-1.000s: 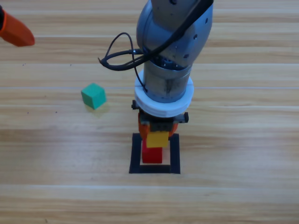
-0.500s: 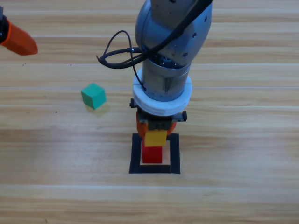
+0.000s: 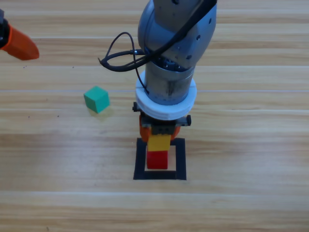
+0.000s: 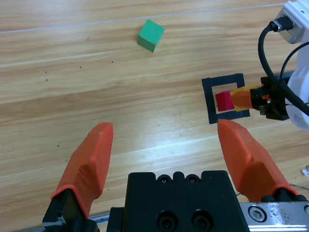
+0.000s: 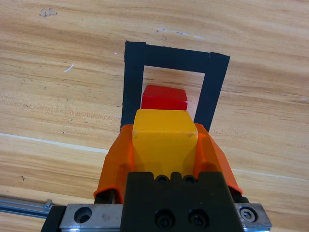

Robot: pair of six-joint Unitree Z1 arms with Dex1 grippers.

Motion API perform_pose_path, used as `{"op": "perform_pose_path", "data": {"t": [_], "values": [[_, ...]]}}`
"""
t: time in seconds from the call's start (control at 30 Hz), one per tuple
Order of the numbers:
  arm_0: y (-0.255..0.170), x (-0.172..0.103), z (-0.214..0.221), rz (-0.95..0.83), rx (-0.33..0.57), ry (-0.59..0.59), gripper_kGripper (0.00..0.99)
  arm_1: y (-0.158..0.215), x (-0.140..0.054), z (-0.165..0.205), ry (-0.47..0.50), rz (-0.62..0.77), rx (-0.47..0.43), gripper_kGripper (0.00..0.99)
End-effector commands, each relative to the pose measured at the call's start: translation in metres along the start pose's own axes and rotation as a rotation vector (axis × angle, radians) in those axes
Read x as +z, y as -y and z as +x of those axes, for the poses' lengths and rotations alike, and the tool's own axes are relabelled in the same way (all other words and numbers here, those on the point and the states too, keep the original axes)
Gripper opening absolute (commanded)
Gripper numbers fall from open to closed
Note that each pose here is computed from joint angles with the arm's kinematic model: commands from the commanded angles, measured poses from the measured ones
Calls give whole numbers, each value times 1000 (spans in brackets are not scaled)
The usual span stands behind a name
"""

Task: Stack the blocks in the rectangular block: red at the bottom, yellow in the middle, green on top

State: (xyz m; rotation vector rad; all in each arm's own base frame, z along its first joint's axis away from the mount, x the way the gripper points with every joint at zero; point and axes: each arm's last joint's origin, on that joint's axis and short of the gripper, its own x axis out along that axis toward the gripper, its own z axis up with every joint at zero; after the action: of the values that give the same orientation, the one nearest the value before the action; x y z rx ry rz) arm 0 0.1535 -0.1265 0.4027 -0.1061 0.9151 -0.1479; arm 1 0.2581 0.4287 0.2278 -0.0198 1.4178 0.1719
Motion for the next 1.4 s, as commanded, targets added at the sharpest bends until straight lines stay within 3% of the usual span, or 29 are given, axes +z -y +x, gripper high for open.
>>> {"op": "perform_pose_path", "data": {"t": [0.03, 0.7, 0.8, 0.83, 0.9, 1.13, 1.4], "values": [[-7, -5, 1, -27, 1, -3, 922, -11, -13, 41, -63, -27, -63, 66], [-8, -10, 8, -35, 2, -12, 922, -11, -14, 51, -71, -22, -84, 77], [-8, -11, 10, -37, 1, -13, 922, -11, -14, 50, -70, -24, -83, 281], [-8, -11, 11, -35, -1, -14, 922, -11, -14, 50, -68, -24, -83, 443], [-8, -12, 12, -35, -2, -15, 923, -11, -14, 46, -59, -26, -86, 956], [-8, -12, 12, -40, -4, -15, 923, -13, -17, 19, 7, -49, -70, 990], [-5, 12, 0, -75, -31, 54, 925, -3, -44, -85, 225, -122, 9, 990]]}}
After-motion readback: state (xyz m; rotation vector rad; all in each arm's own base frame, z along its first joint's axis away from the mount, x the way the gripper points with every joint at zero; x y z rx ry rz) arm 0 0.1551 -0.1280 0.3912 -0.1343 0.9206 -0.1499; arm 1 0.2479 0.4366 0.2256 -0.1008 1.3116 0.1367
